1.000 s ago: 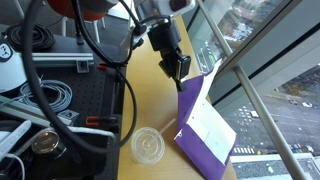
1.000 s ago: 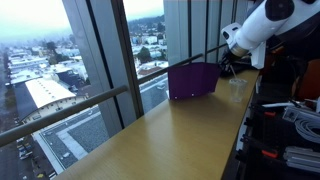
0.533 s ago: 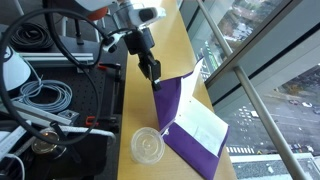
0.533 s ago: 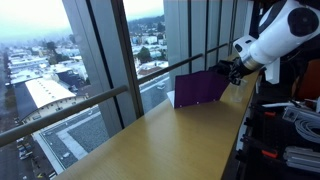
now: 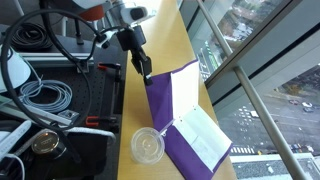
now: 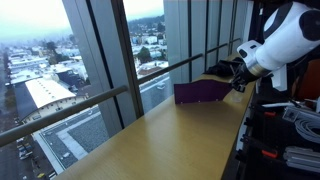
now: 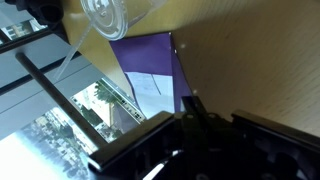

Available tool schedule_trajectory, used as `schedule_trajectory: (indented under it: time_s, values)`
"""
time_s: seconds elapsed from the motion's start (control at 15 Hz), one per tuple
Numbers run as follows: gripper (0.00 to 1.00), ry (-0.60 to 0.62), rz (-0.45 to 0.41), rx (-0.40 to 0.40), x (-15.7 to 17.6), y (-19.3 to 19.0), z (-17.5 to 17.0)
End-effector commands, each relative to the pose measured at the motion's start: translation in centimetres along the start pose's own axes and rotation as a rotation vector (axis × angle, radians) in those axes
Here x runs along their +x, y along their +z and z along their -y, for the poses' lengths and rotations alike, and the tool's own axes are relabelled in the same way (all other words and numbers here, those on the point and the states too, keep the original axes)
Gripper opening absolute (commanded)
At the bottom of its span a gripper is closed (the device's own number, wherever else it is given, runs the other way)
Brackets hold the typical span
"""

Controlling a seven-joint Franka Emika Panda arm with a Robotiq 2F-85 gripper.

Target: Open the purple folder.

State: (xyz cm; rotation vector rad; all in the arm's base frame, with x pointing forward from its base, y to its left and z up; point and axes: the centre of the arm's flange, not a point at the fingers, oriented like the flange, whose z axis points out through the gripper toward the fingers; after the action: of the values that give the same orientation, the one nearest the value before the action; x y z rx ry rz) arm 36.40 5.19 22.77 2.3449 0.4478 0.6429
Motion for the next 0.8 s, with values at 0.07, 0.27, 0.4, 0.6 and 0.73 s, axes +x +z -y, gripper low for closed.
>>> schedule_trajectory:
  time_s: [0.07, 0.27, 0.4, 0.6, 0.73]
  values:
    - [0.00, 0.024, 0.000, 0.015, 0.9, -1.6, 1.0]
    - [0.00, 0.046, 0.004, 0.032, 1.7, -2.3, 1.7]
    - [0.00, 0.058, 0.005, 0.045, 2.2, -2.9, 2.3]
    - [0.27, 0.094, 0.001, 0.071, 2.9, -3.6, 2.7]
    - [0.32, 0.121, -0.001, 0.088, 3.4, -4.1, 2.4]
